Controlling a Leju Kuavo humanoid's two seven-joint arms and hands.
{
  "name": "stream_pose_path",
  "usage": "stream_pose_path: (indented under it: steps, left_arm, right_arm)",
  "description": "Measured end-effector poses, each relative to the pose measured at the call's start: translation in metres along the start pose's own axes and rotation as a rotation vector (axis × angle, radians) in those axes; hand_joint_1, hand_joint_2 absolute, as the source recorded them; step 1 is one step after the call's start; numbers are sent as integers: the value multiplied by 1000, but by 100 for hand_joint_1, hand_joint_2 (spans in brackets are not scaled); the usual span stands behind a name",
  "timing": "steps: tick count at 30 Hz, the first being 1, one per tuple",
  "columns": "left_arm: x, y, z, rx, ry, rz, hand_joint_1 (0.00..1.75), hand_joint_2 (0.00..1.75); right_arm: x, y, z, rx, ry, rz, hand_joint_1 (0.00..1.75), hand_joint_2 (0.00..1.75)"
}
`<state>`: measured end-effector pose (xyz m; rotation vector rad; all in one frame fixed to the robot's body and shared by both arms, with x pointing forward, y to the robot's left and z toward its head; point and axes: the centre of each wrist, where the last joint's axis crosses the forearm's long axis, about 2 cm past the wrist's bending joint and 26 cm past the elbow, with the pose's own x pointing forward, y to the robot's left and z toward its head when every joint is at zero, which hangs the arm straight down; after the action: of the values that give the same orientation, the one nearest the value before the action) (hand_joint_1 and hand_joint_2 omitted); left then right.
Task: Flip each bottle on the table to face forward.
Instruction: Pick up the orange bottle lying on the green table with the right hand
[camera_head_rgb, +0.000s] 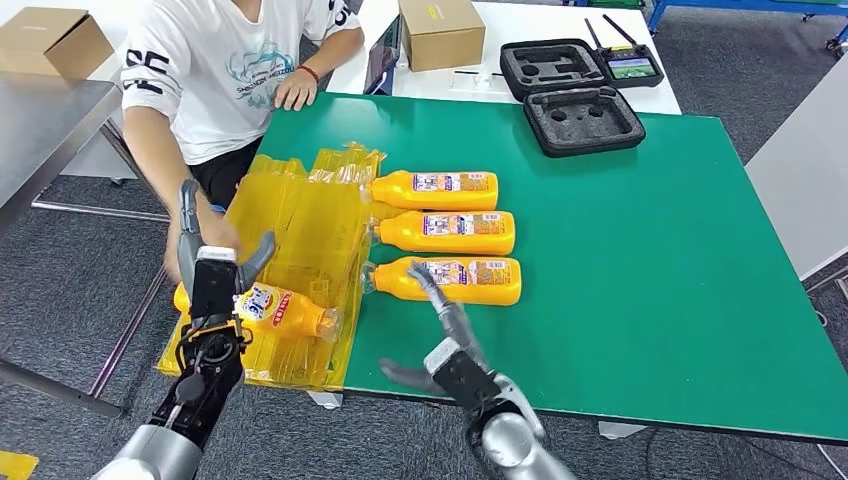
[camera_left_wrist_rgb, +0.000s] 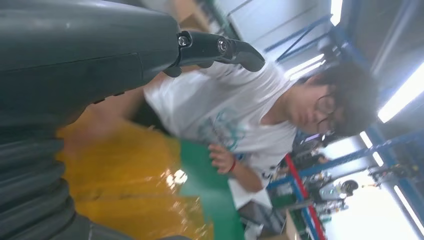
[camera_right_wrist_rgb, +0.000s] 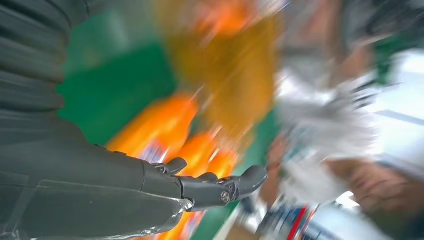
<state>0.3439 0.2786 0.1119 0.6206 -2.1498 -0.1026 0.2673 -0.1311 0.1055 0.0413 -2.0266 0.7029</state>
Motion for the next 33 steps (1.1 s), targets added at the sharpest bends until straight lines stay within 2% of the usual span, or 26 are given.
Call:
stream_pose_path:
  steps: [5,8,13,18,24,33]
  left_arm:
    - [-2,9,12,-28,36,62,0,175]
    - [-3,11,12,-43,33,79,0,175]
    - [-3,11,12,-48,24,95,0,175]
    - [-3,10,13,-44,20,105,0,175]
    - [-1,7,14,-58,19,114,0,175]
    - [0,3,16,-63,24,120,0,175]
  right_arm:
    - [-25,-63,-9,13,65,338,0,175]
    - [-37,-89,-17,24,103,487,0,175]
    - [-58,-117,-33,66,168,628,0,175]
    - [-69,-140,-60,95,212,693,0,175]
    - [-77,-144,-74,177,269,706,0,175]
    - [-75,-120,-91,323,302,678,0,175]
